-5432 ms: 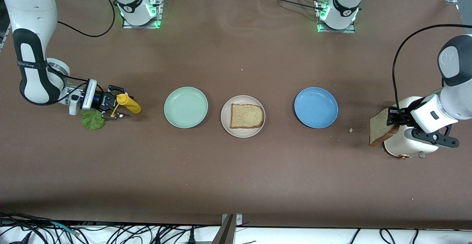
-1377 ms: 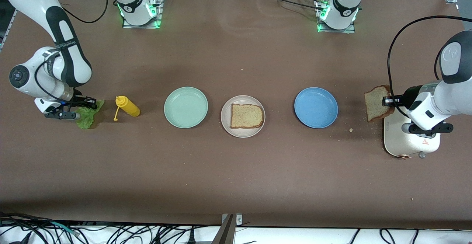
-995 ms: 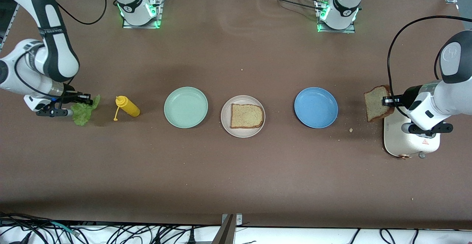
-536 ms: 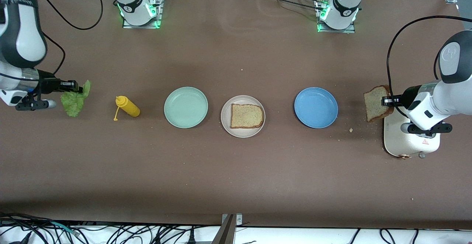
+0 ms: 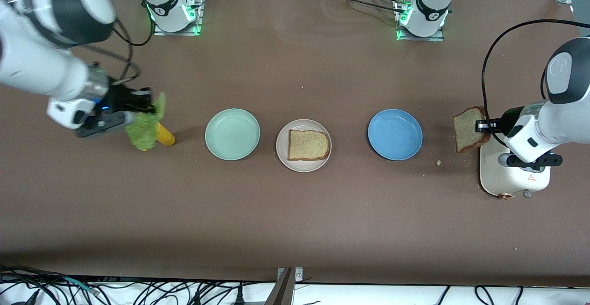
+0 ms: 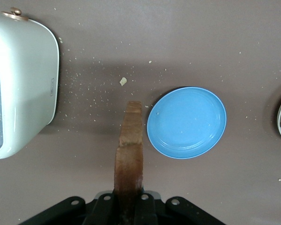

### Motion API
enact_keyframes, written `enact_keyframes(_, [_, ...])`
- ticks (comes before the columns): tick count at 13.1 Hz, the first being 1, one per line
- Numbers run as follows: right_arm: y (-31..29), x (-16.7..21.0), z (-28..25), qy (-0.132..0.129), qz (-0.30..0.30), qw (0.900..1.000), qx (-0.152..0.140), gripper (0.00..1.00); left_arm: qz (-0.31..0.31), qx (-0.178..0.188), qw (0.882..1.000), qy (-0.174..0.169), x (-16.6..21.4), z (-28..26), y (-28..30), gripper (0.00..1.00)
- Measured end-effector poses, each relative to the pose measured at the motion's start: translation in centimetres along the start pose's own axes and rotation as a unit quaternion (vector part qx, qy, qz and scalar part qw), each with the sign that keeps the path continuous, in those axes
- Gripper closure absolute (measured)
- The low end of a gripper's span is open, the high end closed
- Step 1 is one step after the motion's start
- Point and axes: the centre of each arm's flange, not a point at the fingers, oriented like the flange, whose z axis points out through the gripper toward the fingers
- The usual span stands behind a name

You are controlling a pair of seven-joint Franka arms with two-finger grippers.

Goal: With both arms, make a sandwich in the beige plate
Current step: 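Carry the lettuce with the right gripper onto the bread on the beige plate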

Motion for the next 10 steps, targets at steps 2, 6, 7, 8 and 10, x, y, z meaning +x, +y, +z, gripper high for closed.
enact_keyframes(2, [-6.7, 0.9, 1.2, 0.034, 0.005, 0.999, -0.003, 0.93, 0.000, 0.000, 1.000, 0.000, 0.0, 0.0, 0.1, 0.92])
enact_keyframes(6, [-15.4, 2.7, 8.3, 0.052, 0.110, 0.992, 0.021, 0.93, 0.002, 0.001, 1.000, -0.001, 0.0, 0.2, 0.3, 0.92])
enact_keyframes(7, [-17.0, 3.1, 10.6, 0.052, 0.151, 0.987, 0.029, 0.93, 0.002, 0.001, 1.000, -0.001, 0.1, 0.2, 0.3, 0.92])
enact_keyframes(8, [-18.4, 3.4, 13.0, 0.050, 0.192, 0.979, 0.037, 0.93, 0.002, 0.001, 1.000, -0.002, 0.1, 0.2, 0.3, 0.92])
enact_keyframes(10, [-20.9, 4.4, 17.0, 0.041, 0.257, 0.964, 0.054, 0.93, 0.002, 0.001, 1.000, -0.002, 0.1, 0.2, 0.3, 0.92])
